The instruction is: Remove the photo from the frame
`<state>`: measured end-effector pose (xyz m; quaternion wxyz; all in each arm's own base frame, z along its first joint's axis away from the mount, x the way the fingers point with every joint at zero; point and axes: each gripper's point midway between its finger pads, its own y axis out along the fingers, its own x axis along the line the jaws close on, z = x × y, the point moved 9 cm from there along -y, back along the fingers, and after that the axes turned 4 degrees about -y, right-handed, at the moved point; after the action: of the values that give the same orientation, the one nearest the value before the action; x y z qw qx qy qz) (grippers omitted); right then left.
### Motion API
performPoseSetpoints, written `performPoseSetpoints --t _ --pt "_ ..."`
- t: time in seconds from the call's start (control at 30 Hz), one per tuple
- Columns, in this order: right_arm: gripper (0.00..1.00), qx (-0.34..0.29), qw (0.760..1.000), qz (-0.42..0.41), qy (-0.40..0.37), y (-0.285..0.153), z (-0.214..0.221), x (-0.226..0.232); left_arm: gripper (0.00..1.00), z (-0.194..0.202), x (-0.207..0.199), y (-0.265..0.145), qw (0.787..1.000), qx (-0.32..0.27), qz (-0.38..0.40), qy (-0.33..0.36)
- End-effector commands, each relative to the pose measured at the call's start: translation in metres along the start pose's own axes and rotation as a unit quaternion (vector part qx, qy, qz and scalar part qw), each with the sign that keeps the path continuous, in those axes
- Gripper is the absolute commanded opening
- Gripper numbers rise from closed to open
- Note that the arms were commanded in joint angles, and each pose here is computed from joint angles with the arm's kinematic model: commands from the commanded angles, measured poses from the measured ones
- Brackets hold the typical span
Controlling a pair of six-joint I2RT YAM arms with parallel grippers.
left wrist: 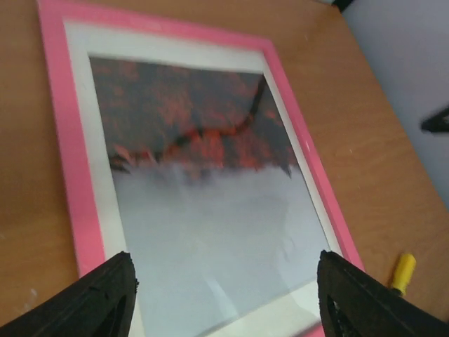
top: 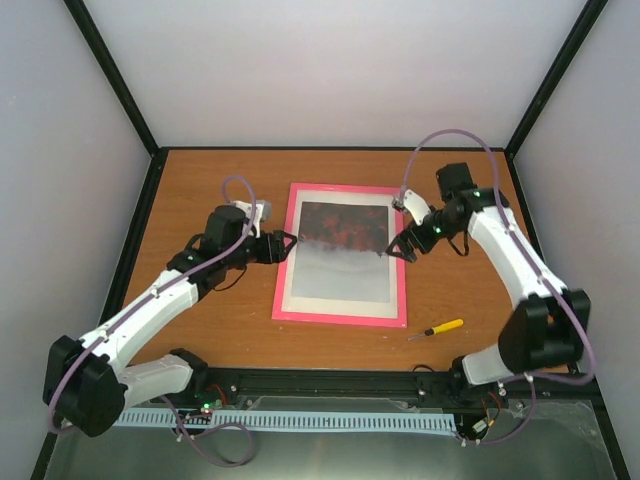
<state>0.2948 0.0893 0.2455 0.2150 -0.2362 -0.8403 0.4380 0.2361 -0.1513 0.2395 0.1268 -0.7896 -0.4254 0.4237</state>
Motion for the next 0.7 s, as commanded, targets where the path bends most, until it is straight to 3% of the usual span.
performPoseSetpoints --t 0.0,0.1,0.23,0.33,0.37,0.43,0.5,0.57,0.67 --pt "1.0 -0.053 0.98 -0.146 -0.122 -0.003 0.017 0.072 0.74 -0.029 -0.012 -0.019 0.986 -0.108 -0.034 0.119" --pt "1.0 -0.055 0.979 -0.079 -0.182 0.012 0.021 0.101 0.99 -0.044 -0.011 -0.028 0.973 -0.18 -0.066 0.128" --pt "1.0 -0.053 0.96 -0.029 -0.274 0.028 0.037 0.127 1.0 -0.049 -0.007 -0.025 0.97 -0.211 -0.073 0.098" --pt "0.93 -0.049 0.951 -0.044 -0.302 0.036 0.044 0.132 1.0 -0.037 -0.008 -0.008 0.977 -0.171 -0.02 0.122" --pt "0.88 -0.045 0.949 -0.051 -0.307 0.04 0.046 0.132 0.98 -0.031 -0.007 -0.001 0.98 -0.146 -0.006 0.132" --pt "0.8 -0.033 0.947 -0.06 -0.315 0.05 0.05 0.134 0.71 -0.02 0.006 0.014 0.987 -0.112 -0.028 0.115" --pt "0.75 -0.021 0.944 -0.056 -0.324 0.061 0.053 0.136 0.57 -0.007 0.017 0.025 0.991 -0.08 -0.041 0.099" --pt "0.71 -0.008 0.94 -0.051 -0.337 0.069 0.057 0.14 0.5 0.001 0.015 0.027 0.992 -0.066 -0.011 0.106" --pt "0.68 0.017 0.931 -0.046 -0.362 0.082 0.064 0.147 0.48 0.01 0.008 0.022 0.989 -0.053 0.009 0.135"
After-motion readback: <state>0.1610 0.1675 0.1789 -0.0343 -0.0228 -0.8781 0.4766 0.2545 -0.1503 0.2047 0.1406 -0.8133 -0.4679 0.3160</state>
